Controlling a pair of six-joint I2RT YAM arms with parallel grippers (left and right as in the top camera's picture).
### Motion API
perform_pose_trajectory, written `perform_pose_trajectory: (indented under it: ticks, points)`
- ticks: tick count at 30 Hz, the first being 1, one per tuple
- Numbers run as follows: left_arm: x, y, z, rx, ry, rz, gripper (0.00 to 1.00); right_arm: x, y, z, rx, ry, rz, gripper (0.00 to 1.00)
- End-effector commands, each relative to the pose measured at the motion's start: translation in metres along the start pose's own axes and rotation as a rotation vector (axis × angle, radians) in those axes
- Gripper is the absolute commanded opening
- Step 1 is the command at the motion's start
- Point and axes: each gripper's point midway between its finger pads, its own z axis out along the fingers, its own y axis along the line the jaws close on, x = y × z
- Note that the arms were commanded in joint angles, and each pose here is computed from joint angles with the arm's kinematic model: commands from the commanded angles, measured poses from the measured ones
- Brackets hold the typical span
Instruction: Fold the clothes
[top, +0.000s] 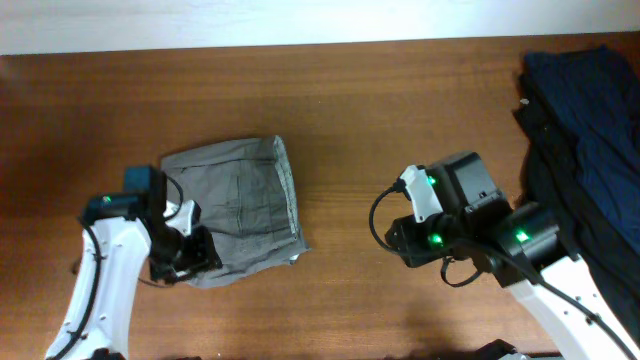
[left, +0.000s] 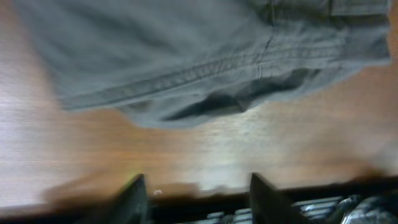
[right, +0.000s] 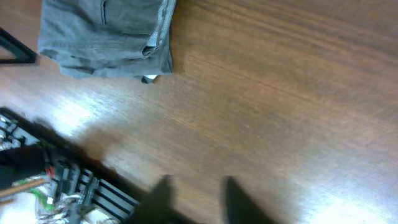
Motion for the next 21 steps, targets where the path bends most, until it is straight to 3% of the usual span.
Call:
perform_pose_trajectory:
  ticks: [1,3,5,11,18,21]
  points:
    - [0.017,-0.005,0.024,0.076,0.052,-0.099,0.23,-0.007,0.019,0.009,-0.116,0.009,-0.112,0.06]
    - [0.017,-0.004,0.033,0.082,0.048,-0.108,0.1,-0.025,0.05,0.015,-0.299,-0.055,-0.242,0.04]
    - [0.017,-0.002,0.038,0.083,0.041,-0.107,0.01,-0.048,0.058,0.029,-0.358,-0.104,-0.251,0.04]
    - [0.01,-0.002,0.04,0.088,0.004,-0.103,0.01,-0.099,0.076,0.111,-0.52,-0.105,-0.15,0.04]
    - [-0.032,-0.005,0.031,0.092,-0.183,-0.048,0.01,-0.082,0.104,0.236,-0.599,0.009,-0.111,0.04]
    - [-0.044,0.012,0.031,-0.003,-0.241,-0.049,0.01,-0.064,0.069,0.289,-0.399,0.074,0.074,0.04]
